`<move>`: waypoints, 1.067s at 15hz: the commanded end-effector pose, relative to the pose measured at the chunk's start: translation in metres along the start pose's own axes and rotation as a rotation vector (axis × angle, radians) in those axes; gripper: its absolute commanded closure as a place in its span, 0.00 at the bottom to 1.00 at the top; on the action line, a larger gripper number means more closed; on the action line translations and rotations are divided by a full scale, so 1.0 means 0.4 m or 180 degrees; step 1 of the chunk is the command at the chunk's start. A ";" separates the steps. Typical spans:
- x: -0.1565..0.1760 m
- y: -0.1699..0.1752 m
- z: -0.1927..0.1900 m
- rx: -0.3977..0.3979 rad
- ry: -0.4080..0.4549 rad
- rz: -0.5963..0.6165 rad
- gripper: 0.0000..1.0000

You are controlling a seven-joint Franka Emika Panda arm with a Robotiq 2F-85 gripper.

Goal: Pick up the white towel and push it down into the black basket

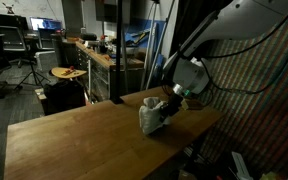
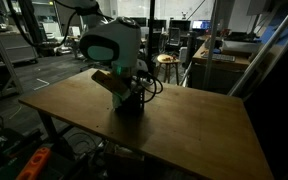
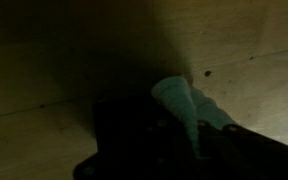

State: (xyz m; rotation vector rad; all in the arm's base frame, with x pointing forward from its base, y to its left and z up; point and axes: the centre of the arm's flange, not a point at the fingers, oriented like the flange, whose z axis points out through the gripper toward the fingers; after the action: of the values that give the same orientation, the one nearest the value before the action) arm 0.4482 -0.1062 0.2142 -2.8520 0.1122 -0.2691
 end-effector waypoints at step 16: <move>0.053 -0.064 -0.168 -0.0067 0.0009 -0.0068 0.96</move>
State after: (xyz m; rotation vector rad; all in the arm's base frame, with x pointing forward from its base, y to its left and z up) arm 0.4551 -0.1050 0.2697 -2.8795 0.0932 -0.2540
